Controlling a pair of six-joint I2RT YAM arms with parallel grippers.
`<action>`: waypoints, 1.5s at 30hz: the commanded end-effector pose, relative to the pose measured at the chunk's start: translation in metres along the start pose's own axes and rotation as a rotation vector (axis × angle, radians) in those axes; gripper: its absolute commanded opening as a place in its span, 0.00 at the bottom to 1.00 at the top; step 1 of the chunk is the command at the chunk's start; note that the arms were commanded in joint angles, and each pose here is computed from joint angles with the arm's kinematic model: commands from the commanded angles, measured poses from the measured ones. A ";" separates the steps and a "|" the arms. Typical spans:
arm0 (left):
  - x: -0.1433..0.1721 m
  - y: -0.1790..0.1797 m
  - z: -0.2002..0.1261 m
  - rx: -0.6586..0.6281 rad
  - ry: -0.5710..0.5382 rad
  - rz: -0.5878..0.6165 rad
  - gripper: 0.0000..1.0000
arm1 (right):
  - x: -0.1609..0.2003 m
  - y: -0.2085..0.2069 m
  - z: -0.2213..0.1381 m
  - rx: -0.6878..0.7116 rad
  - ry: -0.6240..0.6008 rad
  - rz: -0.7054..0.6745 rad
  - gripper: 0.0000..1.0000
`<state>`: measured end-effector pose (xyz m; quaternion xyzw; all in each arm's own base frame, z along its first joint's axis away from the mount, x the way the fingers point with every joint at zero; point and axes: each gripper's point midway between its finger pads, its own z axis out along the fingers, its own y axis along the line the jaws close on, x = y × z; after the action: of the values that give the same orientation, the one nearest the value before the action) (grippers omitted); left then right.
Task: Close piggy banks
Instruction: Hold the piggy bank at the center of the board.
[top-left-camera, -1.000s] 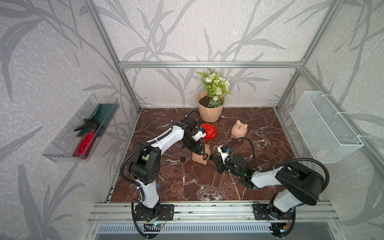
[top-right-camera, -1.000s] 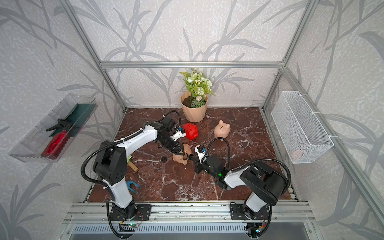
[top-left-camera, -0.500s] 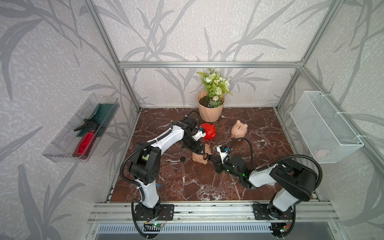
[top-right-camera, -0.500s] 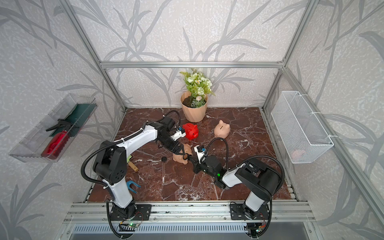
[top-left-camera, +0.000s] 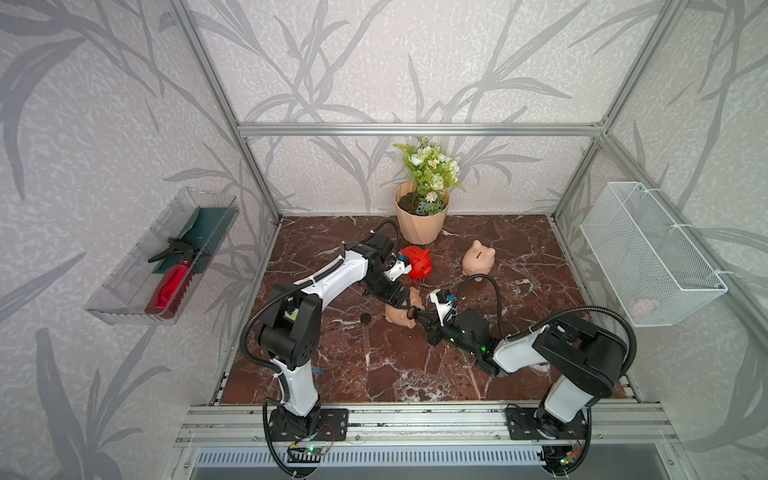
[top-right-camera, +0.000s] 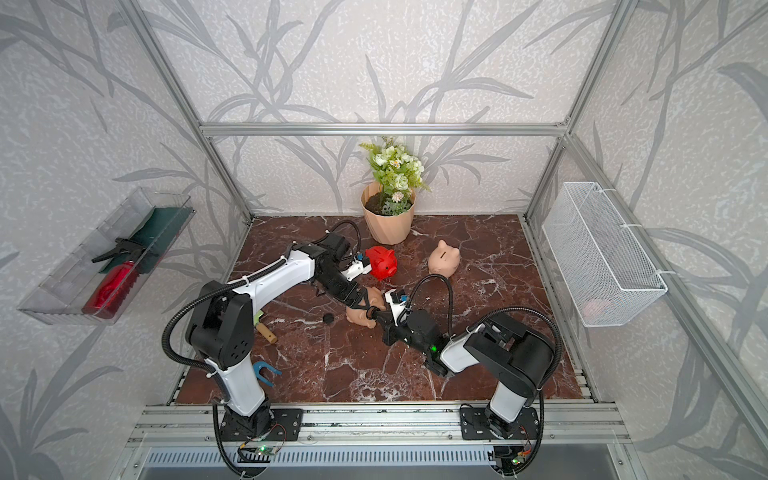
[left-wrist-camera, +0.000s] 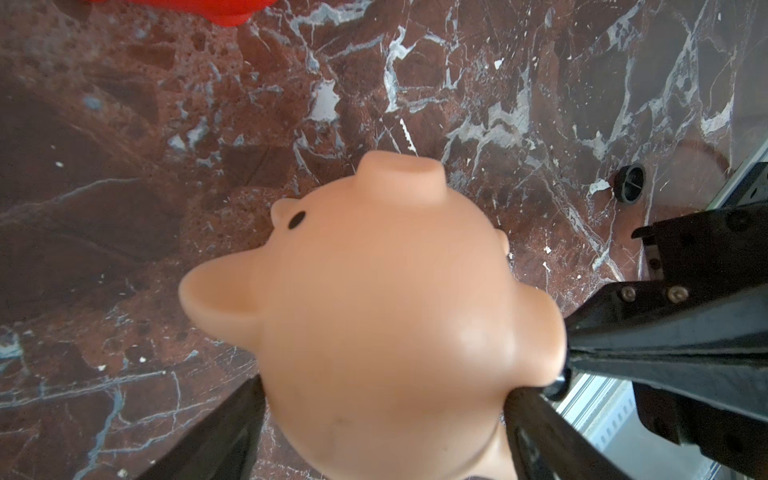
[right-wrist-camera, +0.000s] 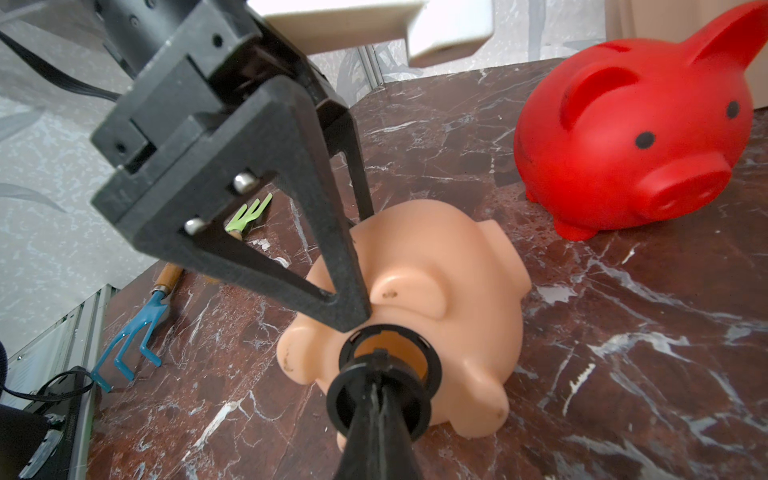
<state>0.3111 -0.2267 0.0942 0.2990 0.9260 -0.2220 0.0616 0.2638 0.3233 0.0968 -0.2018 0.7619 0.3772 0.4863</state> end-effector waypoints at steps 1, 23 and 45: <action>0.008 0.006 0.009 -0.006 0.037 -0.020 0.87 | -0.011 0.003 0.006 -0.006 -0.056 -0.024 0.00; 0.010 0.005 0.009 0.000 0.043 -0.022 0.86 | -0.011 0.005 0.016 -0.018 -0.056 -0.068 0.00; 0.011 0.002 0.006 0.006 0.039 -0.019 0.84 | -0.007 0.000 0.020 -0.005 -0.055 -0.064 0.00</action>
<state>0.3116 -0.2278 0.0950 0.2986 0.9250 -0.2266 0.0629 0.2732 0.3349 0.0866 -0.2193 0.7563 0.3672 0.4949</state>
